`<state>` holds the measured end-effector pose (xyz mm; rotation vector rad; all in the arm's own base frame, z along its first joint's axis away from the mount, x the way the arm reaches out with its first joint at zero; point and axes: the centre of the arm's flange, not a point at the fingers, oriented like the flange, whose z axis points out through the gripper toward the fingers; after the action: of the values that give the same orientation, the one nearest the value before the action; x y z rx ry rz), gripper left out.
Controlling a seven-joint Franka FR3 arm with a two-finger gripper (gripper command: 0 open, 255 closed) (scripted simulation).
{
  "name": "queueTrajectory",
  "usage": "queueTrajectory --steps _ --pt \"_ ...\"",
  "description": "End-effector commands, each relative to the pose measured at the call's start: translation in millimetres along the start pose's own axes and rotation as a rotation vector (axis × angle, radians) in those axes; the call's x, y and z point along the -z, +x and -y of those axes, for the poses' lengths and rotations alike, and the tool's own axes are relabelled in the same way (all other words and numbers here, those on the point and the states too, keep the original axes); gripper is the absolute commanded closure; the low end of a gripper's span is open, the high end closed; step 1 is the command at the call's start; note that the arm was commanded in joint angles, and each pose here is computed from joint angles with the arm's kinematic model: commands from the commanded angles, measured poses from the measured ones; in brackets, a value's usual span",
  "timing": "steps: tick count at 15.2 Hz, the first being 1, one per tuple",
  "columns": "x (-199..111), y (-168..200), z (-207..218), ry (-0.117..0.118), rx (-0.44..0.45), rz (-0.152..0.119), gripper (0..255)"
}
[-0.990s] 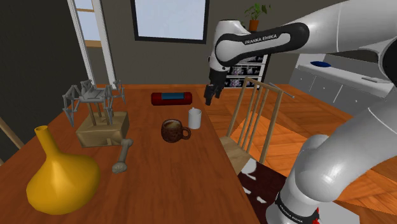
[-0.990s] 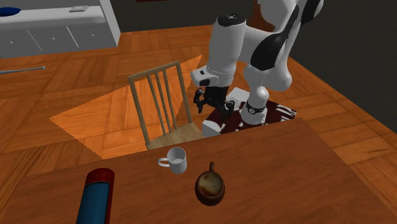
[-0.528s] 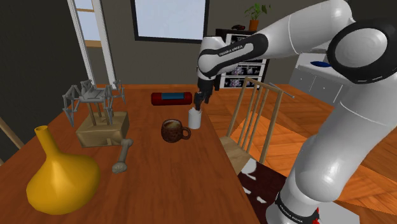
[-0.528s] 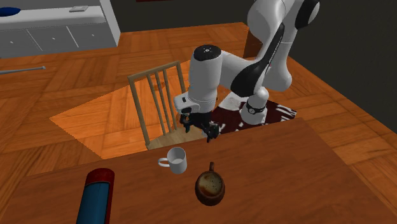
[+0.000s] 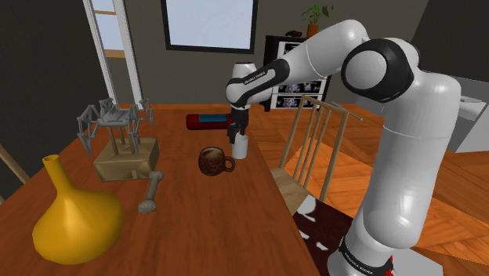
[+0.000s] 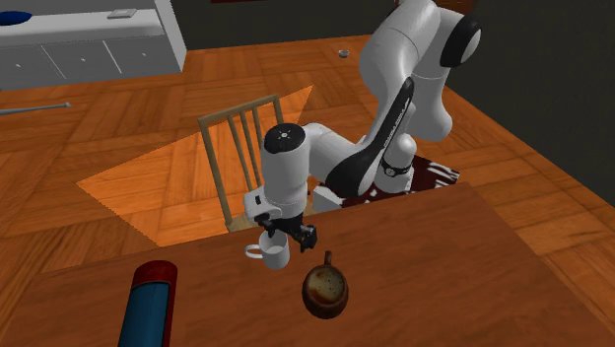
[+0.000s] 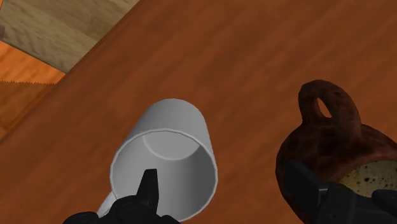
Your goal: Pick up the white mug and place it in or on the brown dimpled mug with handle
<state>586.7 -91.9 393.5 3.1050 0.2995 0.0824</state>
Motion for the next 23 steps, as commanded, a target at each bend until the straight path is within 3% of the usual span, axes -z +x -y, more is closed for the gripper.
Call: queueTrajectory --steps 1,7,15,16,23 --pt "-10 7 -4 0.001 0.004 0.002 0" --pt "-45 7 -4 0.001 0.004 0.002 0" --pt "-45 7 -4 0.001 0.004 0.002 0" --pt "-45 7 -4 0.001 0.004 0.002 255" --pt "-45 7 -4 0.001 0.004 0.002 255"
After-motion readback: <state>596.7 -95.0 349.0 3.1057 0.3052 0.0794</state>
